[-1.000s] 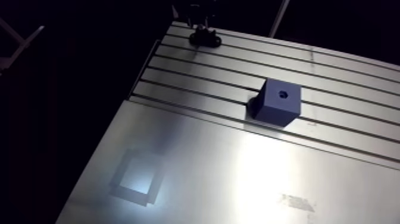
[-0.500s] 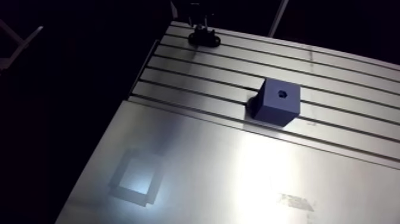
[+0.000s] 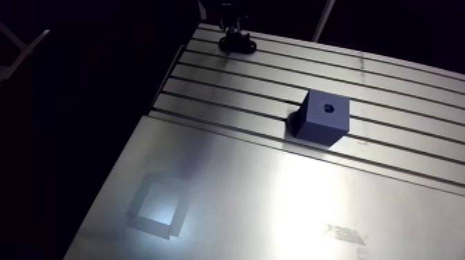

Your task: Pick up the M10 bolt and insert it into the hex recess until seated.

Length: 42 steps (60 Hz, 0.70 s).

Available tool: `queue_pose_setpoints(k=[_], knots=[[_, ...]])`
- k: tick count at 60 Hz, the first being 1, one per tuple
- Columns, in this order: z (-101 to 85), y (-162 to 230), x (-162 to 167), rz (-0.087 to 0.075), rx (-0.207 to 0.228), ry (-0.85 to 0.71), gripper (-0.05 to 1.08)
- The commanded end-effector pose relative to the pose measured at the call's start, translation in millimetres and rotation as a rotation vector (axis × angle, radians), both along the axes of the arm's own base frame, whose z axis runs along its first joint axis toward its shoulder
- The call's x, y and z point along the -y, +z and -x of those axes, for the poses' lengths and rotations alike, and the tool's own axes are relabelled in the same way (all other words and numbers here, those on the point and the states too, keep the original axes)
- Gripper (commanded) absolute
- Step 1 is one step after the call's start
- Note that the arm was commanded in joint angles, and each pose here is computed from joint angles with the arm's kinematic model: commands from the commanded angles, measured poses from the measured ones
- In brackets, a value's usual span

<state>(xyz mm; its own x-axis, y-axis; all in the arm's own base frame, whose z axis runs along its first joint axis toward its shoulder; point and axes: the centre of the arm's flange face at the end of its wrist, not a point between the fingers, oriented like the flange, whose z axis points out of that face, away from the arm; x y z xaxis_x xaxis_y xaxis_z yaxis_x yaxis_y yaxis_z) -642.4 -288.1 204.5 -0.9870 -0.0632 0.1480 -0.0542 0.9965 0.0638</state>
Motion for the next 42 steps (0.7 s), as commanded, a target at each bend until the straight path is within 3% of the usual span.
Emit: queue_pose_setpoints(k=[1,42], knots=[[-0.3,-1.1,0.1,0.001,0.002,0.000,0.57],[-0.2,-1.0,-0.5,-0.005,0.001,0.001,0.64]])
